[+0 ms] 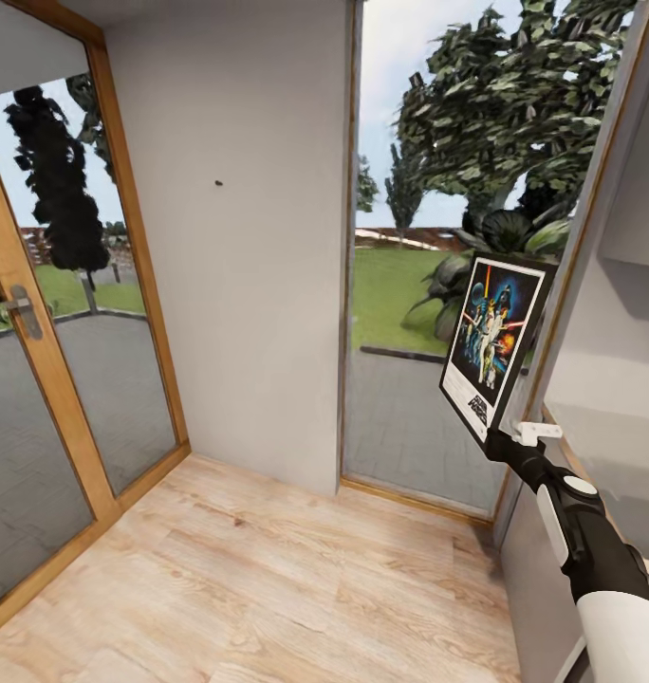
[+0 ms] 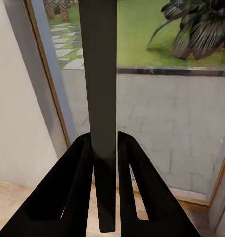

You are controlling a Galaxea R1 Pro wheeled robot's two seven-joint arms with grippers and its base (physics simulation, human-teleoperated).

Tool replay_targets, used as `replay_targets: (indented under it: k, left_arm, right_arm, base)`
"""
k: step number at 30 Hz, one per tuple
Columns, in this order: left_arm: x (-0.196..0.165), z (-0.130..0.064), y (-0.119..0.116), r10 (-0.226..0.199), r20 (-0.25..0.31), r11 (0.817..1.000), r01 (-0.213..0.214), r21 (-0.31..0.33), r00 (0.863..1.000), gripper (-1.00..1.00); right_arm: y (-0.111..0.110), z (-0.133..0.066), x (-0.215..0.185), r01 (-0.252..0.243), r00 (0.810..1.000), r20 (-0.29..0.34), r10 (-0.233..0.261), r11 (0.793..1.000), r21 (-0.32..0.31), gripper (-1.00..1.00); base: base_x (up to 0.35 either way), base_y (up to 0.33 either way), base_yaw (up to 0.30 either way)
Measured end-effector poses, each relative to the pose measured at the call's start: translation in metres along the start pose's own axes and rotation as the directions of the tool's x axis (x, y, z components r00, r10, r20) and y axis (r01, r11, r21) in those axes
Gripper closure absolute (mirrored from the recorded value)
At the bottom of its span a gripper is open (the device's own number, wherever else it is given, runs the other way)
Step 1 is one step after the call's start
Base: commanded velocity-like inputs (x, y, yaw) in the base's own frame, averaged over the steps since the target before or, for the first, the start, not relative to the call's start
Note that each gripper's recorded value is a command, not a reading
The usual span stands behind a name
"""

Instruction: Pick up the poster from the kitchen countertop and hang it on one of the wall nails in the kitchen.

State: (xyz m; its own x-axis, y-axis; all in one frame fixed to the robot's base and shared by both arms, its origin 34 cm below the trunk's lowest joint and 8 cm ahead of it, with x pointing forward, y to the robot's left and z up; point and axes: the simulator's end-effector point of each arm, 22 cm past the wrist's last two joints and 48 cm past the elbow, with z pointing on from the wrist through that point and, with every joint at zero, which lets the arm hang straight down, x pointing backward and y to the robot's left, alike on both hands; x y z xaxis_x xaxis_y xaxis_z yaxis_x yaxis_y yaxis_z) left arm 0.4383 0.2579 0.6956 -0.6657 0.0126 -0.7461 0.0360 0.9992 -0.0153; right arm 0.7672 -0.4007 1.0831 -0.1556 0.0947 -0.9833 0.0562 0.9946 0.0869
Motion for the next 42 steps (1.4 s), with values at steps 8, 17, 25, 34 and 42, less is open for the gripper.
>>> replay_targets:
  k: [8, 17, 25, 34, 42]
  left_arm:
    - [-0.004, -0.007, 0.0, 0.0, 0.0, 1.0, 0.0, 0.0, 1.0, -1.0]
    - [-0.009, -0.015, 0.0, 0.0, -0.001, 1.0, 0.0, 0.0, 1.0, -1.0]
    - [-0.012, -0.022, -0.001, 0.0, -0.001, 1.0, 0.0, 0.0, 1.0, -1.0]
    - [-0.015, -0.029, -0.001, 0.0, -0.001, 1.0, 0.0, 0.0, 1.0, -1.0]
    - [-0.017, -0.035, -0.001, 0.0, -0.001, 1.0, 0.0, 0.0, 1.0, -1.0]
  right_arm:
    - [0.001, -0.007, -0.022, 0.01, 0.999, 0.031, -0.01, 1.0, 0.001, 1.0]
    - [0.002, -0.012, -0.037, 0.015, 0.999, 0.047, -0.015, 1.0, 0.002, 1.0]
    - [0.002, -0.016, -0.043, 0.015, 0.999, 0.047, -0.015, 1.0, 0.002, 1.0]
    - [0.003, -0.02, -0.05, 0.017, 0.999, 0.047, -0.017, 1.0, 0.001, 1.0]
    - [0.003, -0.024, -0.055, 0.018, 0.999, 0.046, -0.018, 1.0, 0.002, 1.0]
  base:
    - [0.0, 0.0, 0.0]
    - [0.0, 0.0, 0.0]
    - [0.0, 0.0, 0.0]
    - [0.0, 0.0, 0.0]
    - [0.0, 0.0, 0.0]
